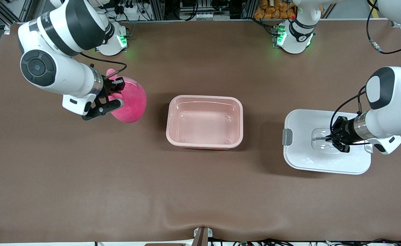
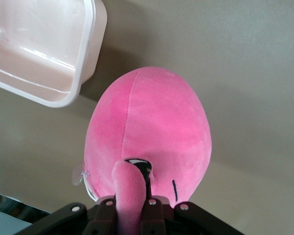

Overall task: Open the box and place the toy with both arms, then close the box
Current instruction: 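Move the pink toy with the right gripper over the open pink box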

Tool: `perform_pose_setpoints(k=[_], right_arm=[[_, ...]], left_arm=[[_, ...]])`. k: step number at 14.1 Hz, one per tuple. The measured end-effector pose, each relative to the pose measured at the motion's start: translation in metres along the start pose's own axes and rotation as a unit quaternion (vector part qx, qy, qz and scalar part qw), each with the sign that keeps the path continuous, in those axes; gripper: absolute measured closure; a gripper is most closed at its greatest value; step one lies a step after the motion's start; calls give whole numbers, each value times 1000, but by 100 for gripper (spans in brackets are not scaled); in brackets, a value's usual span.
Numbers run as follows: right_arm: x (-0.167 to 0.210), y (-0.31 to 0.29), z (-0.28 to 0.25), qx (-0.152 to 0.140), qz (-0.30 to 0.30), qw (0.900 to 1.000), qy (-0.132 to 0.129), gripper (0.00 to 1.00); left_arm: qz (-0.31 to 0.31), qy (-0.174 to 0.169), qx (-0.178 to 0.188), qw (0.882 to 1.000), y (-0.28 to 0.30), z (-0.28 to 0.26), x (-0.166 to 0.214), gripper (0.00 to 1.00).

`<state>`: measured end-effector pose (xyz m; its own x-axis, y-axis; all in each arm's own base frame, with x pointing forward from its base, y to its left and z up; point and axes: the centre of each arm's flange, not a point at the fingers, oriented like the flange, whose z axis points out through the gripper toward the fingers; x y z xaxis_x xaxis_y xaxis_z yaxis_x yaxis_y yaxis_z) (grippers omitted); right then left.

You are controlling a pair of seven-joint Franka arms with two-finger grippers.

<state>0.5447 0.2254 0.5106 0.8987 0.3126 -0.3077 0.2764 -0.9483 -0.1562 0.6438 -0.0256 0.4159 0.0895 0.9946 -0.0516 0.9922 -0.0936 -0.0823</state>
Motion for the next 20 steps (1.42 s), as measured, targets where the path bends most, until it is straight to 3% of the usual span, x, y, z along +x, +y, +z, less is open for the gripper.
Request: perform_pose_setpoints(k=[6,15,20], right_arm=[[-4,-58,-2,-10,86,996,13,87],[21,-107,7,-3,188,982,22,87],[42,-144,19,13,225,973,49,87]], left_arm=[[-20,-1,-19,1000,-16,-18,19,93],[-19,0,-13,1000,-22,-15,16,93],[-19,0,-14,1000,-22,-13,16,93]])
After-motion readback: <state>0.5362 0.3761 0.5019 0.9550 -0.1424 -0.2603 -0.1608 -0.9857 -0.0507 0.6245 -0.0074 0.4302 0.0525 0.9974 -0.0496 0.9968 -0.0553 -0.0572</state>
